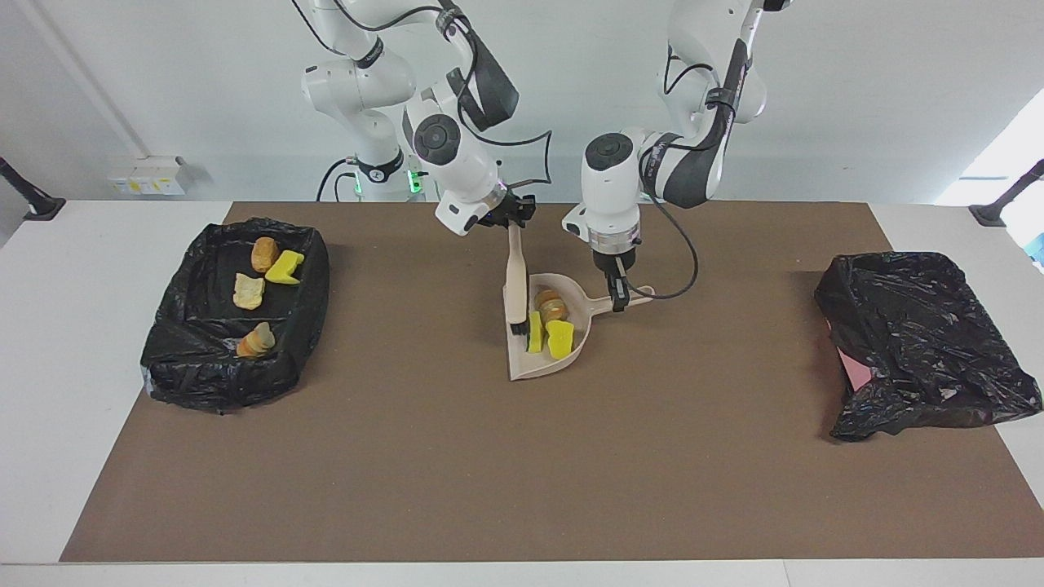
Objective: Sweep and dump trash in bin
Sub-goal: 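Sweep the sponges and chunk into the dustpan with the right gripper, then carry the dustpan to the bag while the right gripper lowers the brush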
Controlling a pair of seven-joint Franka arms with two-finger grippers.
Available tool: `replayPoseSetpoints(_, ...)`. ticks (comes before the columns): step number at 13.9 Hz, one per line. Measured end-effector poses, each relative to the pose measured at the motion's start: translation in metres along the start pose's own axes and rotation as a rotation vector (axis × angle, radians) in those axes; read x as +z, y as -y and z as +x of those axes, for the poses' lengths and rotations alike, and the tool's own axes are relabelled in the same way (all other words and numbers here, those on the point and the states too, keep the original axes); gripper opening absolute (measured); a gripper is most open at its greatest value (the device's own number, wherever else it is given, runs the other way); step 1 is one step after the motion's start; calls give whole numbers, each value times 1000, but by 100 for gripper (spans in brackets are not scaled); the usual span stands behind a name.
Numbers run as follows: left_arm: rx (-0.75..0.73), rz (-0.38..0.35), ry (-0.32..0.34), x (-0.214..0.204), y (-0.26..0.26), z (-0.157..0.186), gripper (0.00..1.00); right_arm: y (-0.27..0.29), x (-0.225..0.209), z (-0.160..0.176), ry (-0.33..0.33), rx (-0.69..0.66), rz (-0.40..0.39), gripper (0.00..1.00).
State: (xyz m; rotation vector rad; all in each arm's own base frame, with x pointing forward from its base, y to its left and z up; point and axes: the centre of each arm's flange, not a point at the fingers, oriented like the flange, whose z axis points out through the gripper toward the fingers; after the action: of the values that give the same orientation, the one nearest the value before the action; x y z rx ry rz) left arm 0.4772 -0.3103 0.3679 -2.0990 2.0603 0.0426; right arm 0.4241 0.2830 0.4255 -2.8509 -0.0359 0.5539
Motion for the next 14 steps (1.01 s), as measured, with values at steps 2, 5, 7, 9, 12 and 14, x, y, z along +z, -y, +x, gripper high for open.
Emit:
replayPoseSetpoints(2,-41,-8,-10,5,15,-19,32,-7,-17,-28,1,28,-153,26)
replayPoseSetpoints(5,-61,-26,-58,6,41,-47,32,2,-10,-62,-4,36,-250,26)
replayPoseSetpoints(7,-65,-22,-81,1,60,-70,32,1,6,-77,10,27,-279,26)
replayPoseSetpoints(9,-61,-14,-110,-5,80,-98,32,4,26,-88,11,45,-298,26)
replayPoseSetpoints(12,-53,-18,-136,-20,110,-149,32,34,66,-93,-78,87,-263,26)
replayPoseSetpoints(14,-44,-29,-157,-35,129,-192,32,50,83,-93,-97,76,-222,26)
